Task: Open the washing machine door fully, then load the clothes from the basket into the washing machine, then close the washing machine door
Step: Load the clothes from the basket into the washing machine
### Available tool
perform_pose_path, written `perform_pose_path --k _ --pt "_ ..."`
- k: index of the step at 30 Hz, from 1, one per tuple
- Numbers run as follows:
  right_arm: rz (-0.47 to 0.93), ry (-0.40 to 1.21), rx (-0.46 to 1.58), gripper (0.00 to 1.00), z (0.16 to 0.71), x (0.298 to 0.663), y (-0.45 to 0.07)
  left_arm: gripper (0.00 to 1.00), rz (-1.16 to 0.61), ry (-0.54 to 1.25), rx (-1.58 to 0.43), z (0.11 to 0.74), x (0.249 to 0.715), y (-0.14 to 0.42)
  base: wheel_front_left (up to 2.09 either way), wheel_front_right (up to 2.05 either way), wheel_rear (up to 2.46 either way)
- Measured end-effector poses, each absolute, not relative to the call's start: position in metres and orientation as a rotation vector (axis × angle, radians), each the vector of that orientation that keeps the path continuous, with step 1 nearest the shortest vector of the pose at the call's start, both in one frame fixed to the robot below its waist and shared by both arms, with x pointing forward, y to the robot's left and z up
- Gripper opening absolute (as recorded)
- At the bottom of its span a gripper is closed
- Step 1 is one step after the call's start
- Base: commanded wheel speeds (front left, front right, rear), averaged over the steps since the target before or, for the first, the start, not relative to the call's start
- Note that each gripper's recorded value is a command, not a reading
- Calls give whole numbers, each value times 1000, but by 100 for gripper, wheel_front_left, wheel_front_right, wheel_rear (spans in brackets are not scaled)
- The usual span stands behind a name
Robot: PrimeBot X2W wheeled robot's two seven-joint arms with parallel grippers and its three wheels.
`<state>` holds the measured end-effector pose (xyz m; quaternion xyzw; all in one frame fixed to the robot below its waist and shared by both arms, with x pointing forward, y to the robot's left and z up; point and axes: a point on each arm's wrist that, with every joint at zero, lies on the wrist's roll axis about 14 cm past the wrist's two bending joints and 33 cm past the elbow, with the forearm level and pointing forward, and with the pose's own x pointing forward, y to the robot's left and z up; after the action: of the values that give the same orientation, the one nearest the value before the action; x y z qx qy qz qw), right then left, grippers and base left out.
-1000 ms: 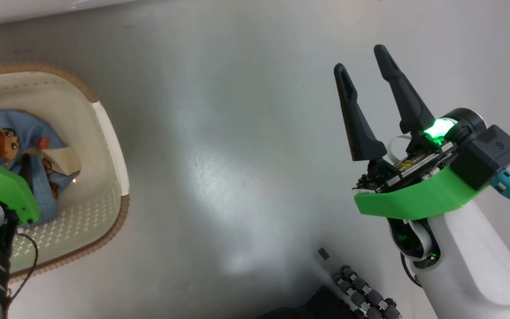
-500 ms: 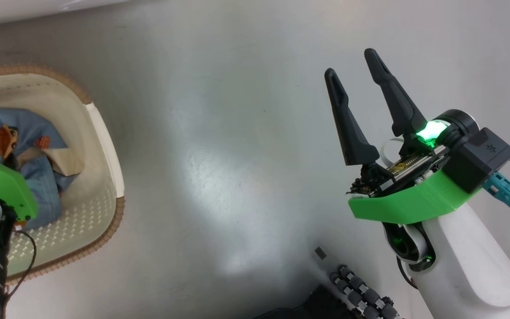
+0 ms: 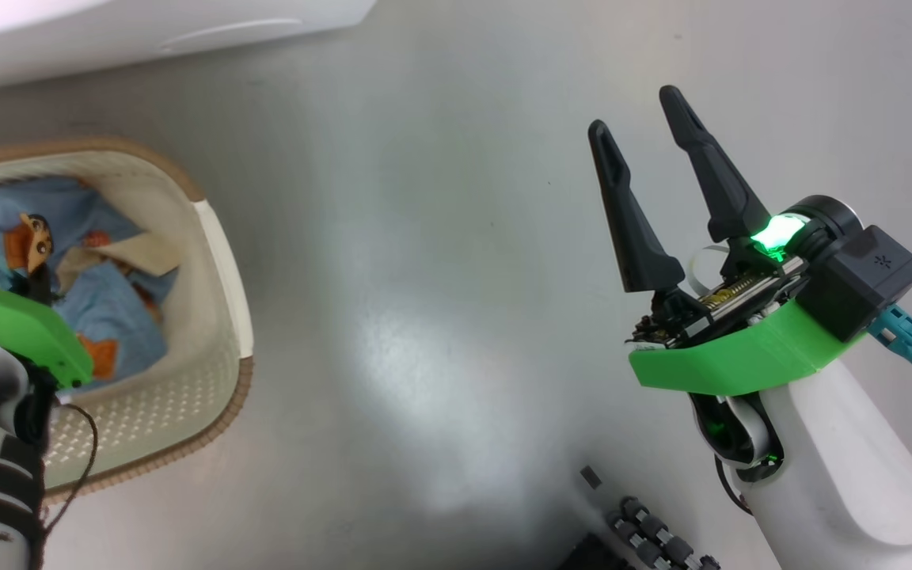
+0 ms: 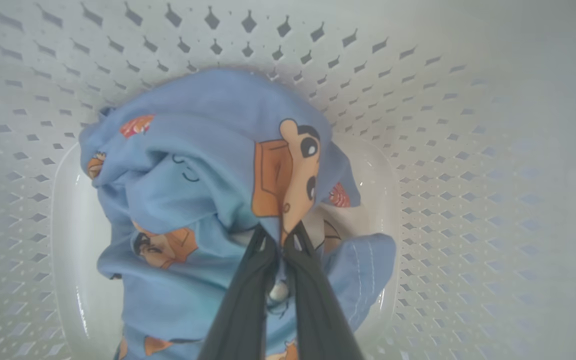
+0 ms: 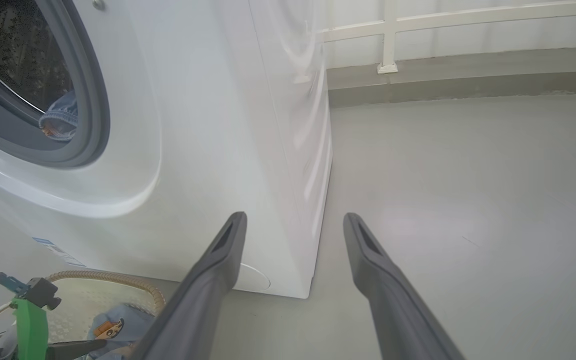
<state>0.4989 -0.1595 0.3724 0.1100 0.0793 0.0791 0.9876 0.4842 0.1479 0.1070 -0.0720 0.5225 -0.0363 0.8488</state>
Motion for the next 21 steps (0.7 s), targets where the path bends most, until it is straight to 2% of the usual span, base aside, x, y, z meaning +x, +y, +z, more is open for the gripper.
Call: perform_pose_path --k 12,21 --pt "180 67 211 100 414 502 -158 0 -43 934 -233 156 483 144 0 0 0" --pt "196 14 198 100 447 490 -159 0 -68 820 -261 203 478 137 0 0 0"
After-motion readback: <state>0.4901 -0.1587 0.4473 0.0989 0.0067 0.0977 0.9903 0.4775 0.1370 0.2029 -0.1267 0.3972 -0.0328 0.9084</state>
